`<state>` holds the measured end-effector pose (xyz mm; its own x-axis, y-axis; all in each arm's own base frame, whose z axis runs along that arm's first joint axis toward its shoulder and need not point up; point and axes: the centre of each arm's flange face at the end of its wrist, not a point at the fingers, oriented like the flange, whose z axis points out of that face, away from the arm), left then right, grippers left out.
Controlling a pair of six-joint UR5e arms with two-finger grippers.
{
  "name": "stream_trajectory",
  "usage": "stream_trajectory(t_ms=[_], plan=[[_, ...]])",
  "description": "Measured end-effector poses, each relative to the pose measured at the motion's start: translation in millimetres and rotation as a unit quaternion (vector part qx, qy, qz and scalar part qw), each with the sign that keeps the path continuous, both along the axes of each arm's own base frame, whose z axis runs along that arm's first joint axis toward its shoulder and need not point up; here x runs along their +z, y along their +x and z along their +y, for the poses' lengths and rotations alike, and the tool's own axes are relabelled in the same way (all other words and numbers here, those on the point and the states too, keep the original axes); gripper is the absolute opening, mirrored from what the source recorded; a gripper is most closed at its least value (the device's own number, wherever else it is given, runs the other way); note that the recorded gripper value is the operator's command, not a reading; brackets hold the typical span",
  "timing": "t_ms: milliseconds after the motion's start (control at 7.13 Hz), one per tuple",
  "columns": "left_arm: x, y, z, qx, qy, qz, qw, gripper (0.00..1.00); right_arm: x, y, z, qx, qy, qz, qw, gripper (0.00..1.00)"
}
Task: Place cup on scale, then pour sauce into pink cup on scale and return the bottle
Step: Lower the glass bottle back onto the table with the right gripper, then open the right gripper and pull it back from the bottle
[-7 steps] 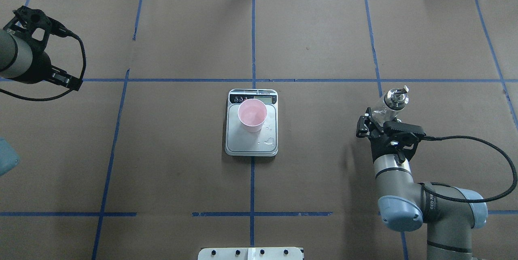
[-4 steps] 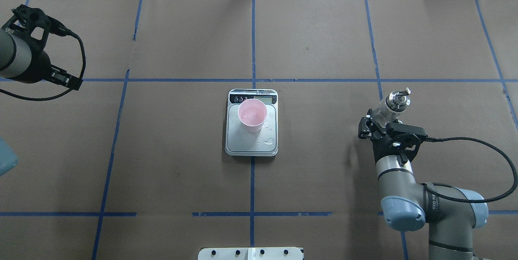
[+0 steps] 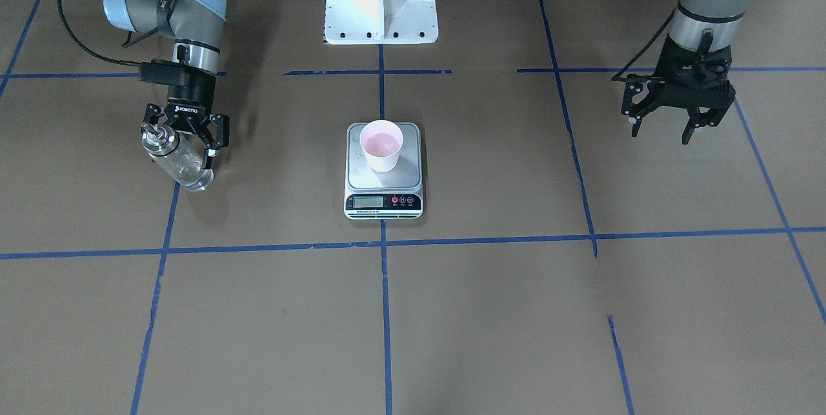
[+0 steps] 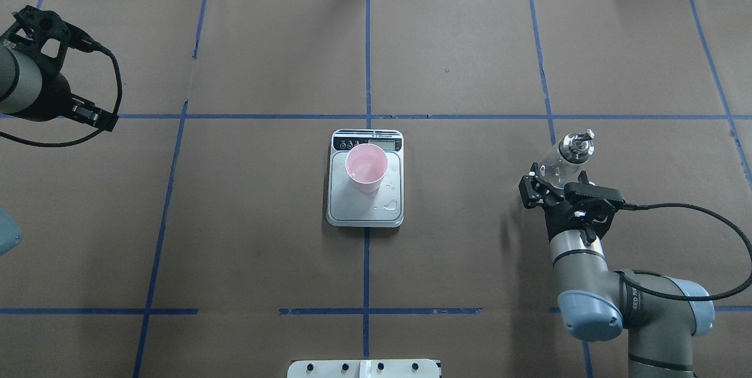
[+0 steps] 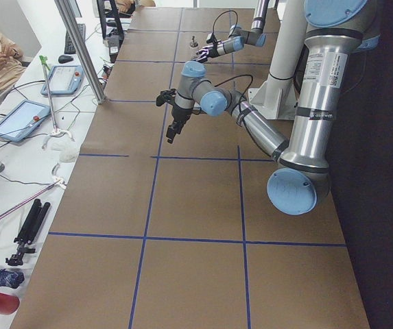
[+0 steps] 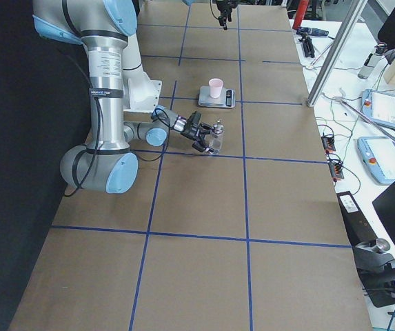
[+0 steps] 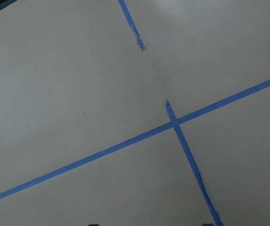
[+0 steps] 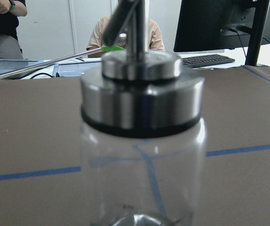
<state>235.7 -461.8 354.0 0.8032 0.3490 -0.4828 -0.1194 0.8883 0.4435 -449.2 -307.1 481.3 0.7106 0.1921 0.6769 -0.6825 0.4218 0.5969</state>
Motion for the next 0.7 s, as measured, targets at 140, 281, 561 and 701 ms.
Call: stream_trajectory(t_ms=[140,281,561,701], plan=[[1,0,0,0.000,-0.001,0.000,1.0000,0.79,-2,-5,11,-0.009,0.004,-0.001,0.9999,1.00],[1,0,0,0.000,-0.001,0.000,1.0000,0.79,-5,-6,24,-0.019,0.009,-0.004,0.9998,1.00],[1,0,0,0.000,-0.001,-0.001,1.0000,0.79,-9,15,51,-0.044,0.011,-0.006,0.9990,1.00],[2,1,-1,0.000,-0.002,-0.001,1.0000,0.79,-7,28,65,-0.063,0.004,-0.004,0.9980,1.00]])
